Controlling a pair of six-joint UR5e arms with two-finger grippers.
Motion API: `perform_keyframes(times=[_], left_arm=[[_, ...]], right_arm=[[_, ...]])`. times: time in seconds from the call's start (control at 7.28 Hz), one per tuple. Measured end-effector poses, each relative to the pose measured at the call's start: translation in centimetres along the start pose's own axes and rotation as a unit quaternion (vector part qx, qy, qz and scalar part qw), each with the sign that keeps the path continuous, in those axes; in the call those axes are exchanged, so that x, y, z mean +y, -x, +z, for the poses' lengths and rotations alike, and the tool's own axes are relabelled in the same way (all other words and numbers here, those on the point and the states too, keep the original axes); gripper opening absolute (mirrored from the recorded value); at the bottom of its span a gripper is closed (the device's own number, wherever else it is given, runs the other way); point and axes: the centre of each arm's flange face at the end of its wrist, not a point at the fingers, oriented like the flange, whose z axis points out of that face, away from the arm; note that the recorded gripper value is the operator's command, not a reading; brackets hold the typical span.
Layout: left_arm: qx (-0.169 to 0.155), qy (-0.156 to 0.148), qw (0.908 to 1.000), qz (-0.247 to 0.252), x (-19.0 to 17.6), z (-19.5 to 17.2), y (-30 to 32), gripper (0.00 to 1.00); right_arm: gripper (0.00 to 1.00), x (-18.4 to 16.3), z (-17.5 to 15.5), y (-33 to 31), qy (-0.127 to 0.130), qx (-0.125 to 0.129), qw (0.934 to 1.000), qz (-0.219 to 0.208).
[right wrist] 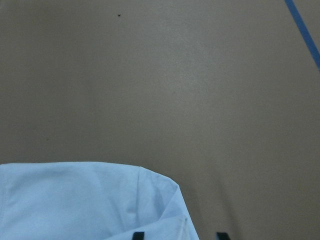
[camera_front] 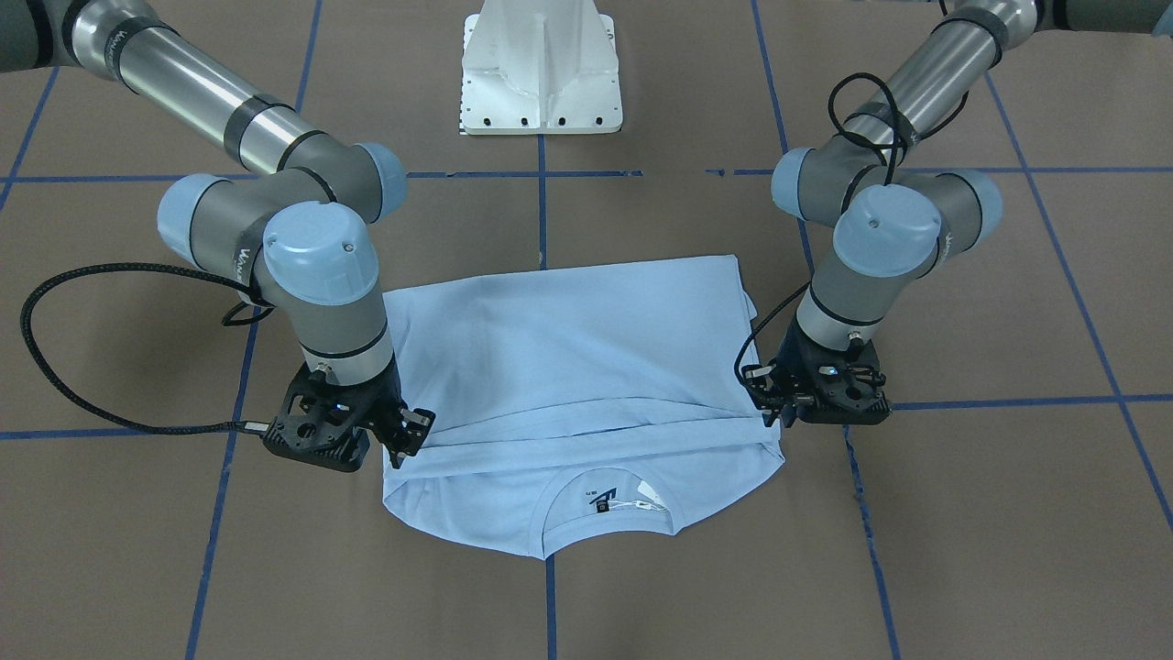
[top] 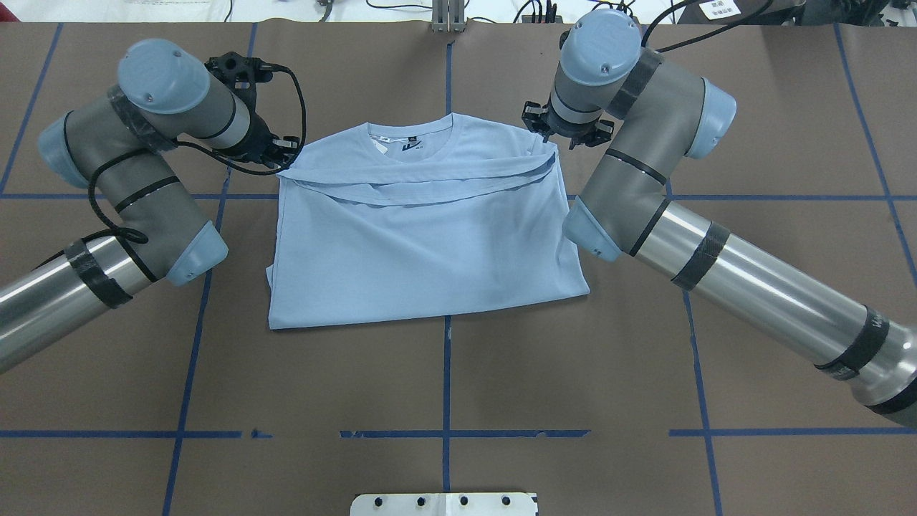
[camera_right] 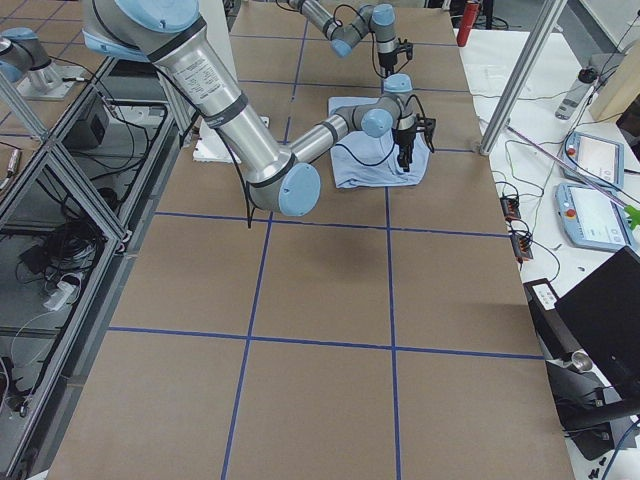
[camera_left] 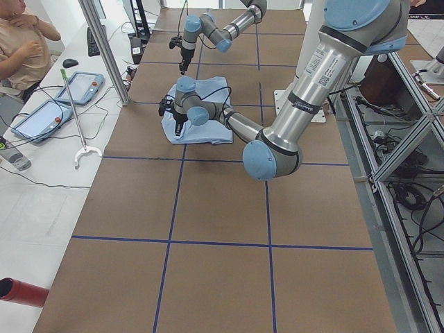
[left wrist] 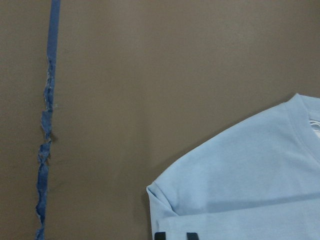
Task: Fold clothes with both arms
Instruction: 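Release the hem and move the left gripper to the folded shirt's side edge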
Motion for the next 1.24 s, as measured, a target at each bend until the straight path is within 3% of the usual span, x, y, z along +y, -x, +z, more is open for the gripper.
perform_keyframes(times=[0.27, 0.55, 0.69, 0.82, 1.24], left_arm=[[0.04, 0.018, 0.999, 0.006, 4.9, -3.7, 1.3, 1.0], [0.057, 0.045, 0.9972, -0.017, 12.1, -5.6, 1.8, 1.0], [0.052, 0.053, 0.9965, -0.037, 15.2, -5.3, 1.2, 0.83], [0.042, 0.056, 0.9961, -0.053, 17.9, -4.1, 0.4, 0.58], [0.026, 0.072, 0.9949, -0.066, 21.9, -1.8, -0.9, 0.57]], right_arm=[[1.0, -0.8, -0.4, -0.4, 0.001, -0.007, 0.9999, -0.013], [1.0, -0.8, -0.5, -0.4, 0.001, -0.01, 0.9998, -0.016], [1.0, -0.8, -0.6, -0.4, 0.001, -0.011, 0.9998, -0.016], [1.0, -0.8, -0.6, -0.4, 0.0, -0.012, 0.9998, -0.016], [1.0, -0.8, -1.0, -0.1, -0.002, -0.019, 0.9997, -0.017]])
